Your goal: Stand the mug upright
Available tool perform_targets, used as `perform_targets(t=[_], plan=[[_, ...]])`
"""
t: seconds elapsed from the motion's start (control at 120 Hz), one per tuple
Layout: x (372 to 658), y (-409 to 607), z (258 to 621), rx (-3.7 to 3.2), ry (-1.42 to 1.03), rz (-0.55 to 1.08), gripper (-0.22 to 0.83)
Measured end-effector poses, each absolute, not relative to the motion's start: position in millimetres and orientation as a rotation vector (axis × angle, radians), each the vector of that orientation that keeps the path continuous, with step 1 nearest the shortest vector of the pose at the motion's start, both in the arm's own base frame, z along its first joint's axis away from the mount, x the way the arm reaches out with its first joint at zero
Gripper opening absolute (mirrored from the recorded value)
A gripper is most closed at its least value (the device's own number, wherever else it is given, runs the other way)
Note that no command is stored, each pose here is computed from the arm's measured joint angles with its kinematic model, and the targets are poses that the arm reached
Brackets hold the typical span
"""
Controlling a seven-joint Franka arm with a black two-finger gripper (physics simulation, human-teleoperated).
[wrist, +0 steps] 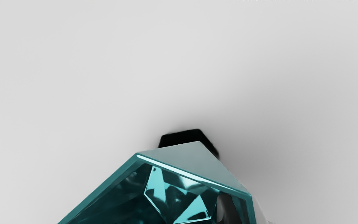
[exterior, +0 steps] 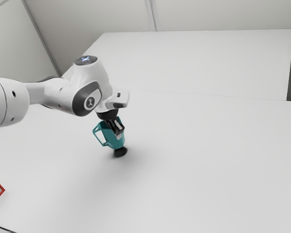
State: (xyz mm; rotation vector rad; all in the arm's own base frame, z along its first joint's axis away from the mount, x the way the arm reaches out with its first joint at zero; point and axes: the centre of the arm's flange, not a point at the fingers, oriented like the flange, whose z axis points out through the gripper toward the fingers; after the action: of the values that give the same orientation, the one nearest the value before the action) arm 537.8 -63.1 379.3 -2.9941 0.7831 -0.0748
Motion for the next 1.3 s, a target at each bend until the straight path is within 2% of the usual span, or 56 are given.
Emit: perform_targets(t=[0.267,0.658,0.867,1.108,1.3], plan=[[529.6,-69.9,358.5,-2.984,0.754,-0.088,-0.16],[506.6,-71.5,349.1,-2.982,0.723,-0.151,-0.16],[504.5,-70.9,344.7,-2.988,0.699,-0.172,-0.16],[505.7,-68.6,344.8,-2.998,0.681,-0.185,-0.01],[506.1,-66.3,345.6,-3.000,0.673,-0.189,0.16]])
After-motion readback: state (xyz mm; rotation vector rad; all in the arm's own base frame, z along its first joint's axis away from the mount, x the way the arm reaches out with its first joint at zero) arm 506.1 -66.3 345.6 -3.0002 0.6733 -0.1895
